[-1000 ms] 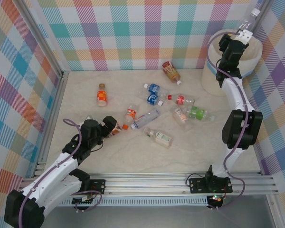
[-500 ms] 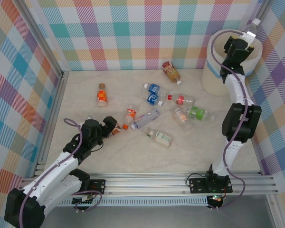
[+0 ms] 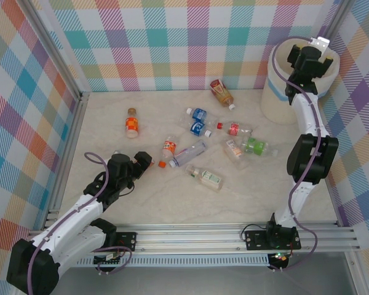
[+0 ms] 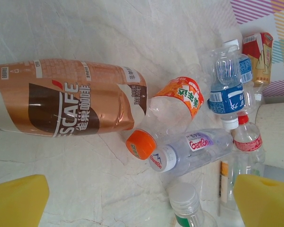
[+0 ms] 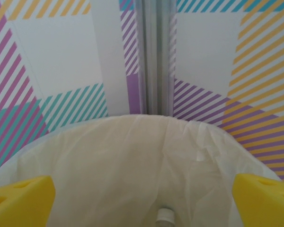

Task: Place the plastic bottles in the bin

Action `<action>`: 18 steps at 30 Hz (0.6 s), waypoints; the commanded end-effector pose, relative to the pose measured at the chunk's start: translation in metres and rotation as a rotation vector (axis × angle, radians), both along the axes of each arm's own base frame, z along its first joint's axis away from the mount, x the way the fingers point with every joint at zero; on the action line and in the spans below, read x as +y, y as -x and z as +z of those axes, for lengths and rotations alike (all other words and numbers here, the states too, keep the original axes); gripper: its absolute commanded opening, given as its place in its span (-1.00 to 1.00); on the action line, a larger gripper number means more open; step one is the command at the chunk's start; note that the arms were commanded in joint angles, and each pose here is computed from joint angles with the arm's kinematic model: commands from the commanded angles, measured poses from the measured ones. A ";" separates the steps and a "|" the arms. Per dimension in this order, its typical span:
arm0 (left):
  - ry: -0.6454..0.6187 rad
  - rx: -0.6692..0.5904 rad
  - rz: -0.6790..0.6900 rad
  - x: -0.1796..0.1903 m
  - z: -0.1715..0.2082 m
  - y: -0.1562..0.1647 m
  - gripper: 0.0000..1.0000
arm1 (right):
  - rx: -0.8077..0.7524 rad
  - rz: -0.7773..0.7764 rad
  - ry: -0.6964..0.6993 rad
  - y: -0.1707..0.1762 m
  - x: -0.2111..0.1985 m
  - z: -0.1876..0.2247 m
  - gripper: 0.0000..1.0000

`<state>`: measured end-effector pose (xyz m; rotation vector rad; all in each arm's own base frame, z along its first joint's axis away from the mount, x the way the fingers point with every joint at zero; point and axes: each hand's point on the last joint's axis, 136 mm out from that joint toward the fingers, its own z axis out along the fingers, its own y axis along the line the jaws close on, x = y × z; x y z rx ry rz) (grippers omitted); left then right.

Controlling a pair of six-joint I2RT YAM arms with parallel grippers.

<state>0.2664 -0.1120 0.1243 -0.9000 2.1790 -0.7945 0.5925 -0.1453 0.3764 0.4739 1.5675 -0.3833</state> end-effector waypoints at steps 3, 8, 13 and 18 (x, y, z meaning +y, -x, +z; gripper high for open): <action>0.002 0.032 0.065 0.012 0.000 0.004 1.00 | -0.023 0.222 0.002 0.032 0.048 0.041 0.99; 0.020 0.100 0.111 0.016 -0.009 0.009 1.00 | -0.015 0.491 -0.086 0.066 0.107 0.033 0.99; 0.058 0.153 0.206 0.025 -0.016 0.014 1.00 | -0.037 0.818 -0.179 0.111 0.176 0.028 0.99; 0.103 0.188 0.346 0.038 -0.027 0.017 1.00 | -0.002 1.078 -0.176 0.153 0.240 0.017 0.99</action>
